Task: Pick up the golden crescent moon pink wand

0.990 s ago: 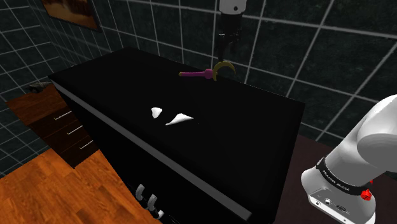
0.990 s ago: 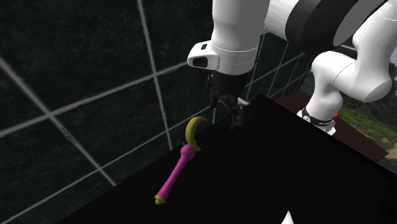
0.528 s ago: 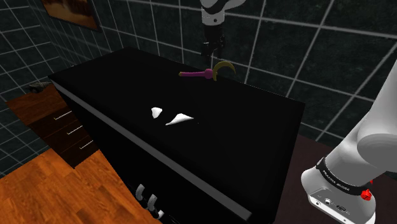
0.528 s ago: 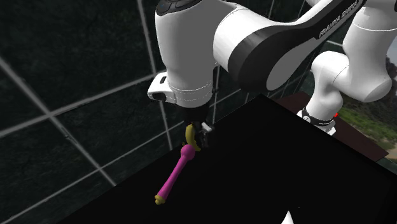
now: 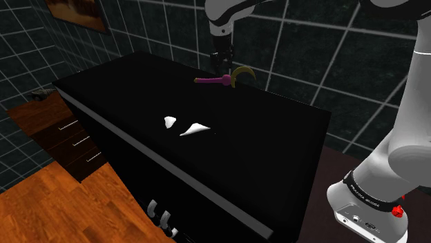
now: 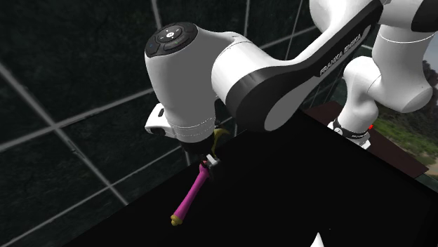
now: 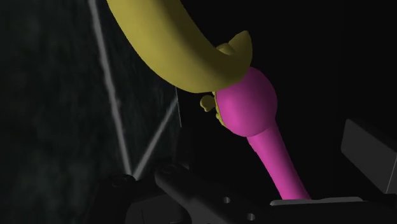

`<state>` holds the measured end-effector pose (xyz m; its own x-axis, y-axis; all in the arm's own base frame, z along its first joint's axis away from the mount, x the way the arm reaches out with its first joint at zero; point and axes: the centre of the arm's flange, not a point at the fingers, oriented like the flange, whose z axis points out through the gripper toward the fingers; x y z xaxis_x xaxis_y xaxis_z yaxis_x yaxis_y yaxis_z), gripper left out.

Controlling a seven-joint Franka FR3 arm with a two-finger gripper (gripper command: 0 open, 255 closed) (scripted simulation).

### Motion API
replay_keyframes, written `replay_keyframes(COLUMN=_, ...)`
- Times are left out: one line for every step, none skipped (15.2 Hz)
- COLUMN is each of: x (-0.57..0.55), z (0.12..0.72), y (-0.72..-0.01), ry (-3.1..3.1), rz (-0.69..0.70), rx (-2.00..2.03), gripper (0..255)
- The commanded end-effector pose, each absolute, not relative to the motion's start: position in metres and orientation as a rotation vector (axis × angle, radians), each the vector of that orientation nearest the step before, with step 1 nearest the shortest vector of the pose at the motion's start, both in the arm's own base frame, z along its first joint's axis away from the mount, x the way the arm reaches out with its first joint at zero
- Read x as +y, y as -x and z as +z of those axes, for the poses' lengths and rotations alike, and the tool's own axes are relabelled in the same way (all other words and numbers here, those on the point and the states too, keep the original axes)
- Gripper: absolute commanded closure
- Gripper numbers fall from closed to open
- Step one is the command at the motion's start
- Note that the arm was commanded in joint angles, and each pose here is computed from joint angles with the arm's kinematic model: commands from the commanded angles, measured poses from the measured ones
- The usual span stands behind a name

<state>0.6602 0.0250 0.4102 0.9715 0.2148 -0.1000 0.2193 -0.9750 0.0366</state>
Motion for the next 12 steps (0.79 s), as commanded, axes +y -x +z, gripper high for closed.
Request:
replay_keyframes(x=0.013, z=0.383, y=-0.659, ry=-3.061, rz=-0.183, rx=0.318, gripper=0)
replay_keyframes(x=0.013, z=0.374, y=-0.659, ry=-3.061, rz=-0.183, rx=0.318, gripper=0)
replay_keyframes(x=0.013, z=0.374, y=-0.659, ry=-3.061, rz=-0.183, rx=0.318, gripper=0)
replay_keyframes(x=0.013, z=0.374, y=-0.659, ry=-3.061, rz=-0.183, rx=0.318, gripper=0)
replay_keyframes(x=0.009, z=0.373, y=-0.659, ry=-3.061, rz=-0.182, rx=0.318, gripper=255)
replay_keyframes(x=0.011, z=0.370, y=-0.662, ry=-3.061, rz=-0.182, rx=0.318, gripper=255)
replay_keyframes(x=0.011, z=0.367, y=-0.661, ry=-3.061, rz=-0.183, rx=0.318, gripper=255)
replay_keyframes(x=0.012, z=0.367, y=-0.667, ry=-3.061, rz=-0.183, rx=0.318, gripper=255)
replay_keyframes(x=0.011, z=0.370, y=-0.669, ry=-3.061, rz=-0.183, rx=0.318, gripper=255)
replay_keyframes(x=0.009, z=0.372, y=-0.668, ry=-3.061, rz=-0.182, rx=0.318, gripper=255)
replay_keyframes(x=0.004, z=0.370, y=-0.668, ry=-3.062, rz=-0.182, rx=0.318, gripper=255)
replay_keyframes(x=0.000, z=0.368, y=-0.667, ry=-3.062, rz=-0.183, rx=0.318, gripper=255)
